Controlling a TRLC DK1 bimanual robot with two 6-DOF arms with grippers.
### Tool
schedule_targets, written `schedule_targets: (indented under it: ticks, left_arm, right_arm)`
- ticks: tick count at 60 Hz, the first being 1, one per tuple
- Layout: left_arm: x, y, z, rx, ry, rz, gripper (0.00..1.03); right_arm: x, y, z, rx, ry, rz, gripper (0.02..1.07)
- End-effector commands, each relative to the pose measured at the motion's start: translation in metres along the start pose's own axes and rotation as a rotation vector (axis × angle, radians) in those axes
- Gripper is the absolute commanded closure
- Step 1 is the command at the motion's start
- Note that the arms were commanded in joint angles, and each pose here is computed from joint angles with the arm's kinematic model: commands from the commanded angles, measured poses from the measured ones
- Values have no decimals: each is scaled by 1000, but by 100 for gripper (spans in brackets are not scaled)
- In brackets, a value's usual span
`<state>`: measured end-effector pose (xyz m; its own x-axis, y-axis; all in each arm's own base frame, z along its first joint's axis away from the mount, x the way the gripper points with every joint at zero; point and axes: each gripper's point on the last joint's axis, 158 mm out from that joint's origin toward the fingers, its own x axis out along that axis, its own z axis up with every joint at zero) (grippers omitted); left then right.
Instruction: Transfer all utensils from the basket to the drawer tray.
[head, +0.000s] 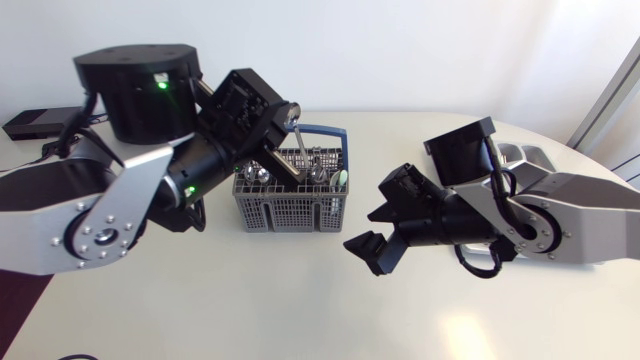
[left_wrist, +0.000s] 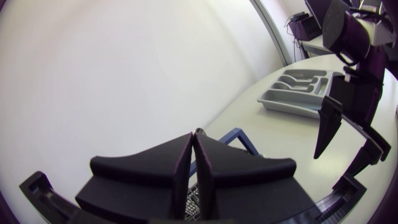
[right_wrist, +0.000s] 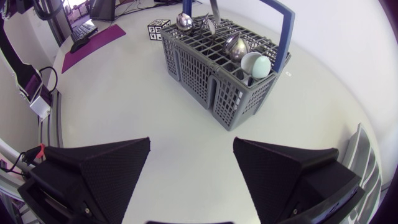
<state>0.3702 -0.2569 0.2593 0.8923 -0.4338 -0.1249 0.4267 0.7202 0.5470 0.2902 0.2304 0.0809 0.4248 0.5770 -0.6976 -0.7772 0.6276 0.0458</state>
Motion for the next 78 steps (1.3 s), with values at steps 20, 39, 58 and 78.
schedule_targets:
  ticks: [20,39,58,78]
  left_arm:
    - [-15,-43,10,-284,147,-226,98]
    - [-1,-64,6,-475,252,-348,100]
    - [-1,-63,6,-519,260,-373,100]
    - [-2,-59,8,-521,252,-370,94]
  right_arm:
    - [-33,-1,64,-36,-190,-95,12]
    - [-35,-5,103,-12,-259,-140,17]
    - [-21,-9,105,-9,-238,-175,62]
    - [-17,-2,96,-29,-218,-151,100]
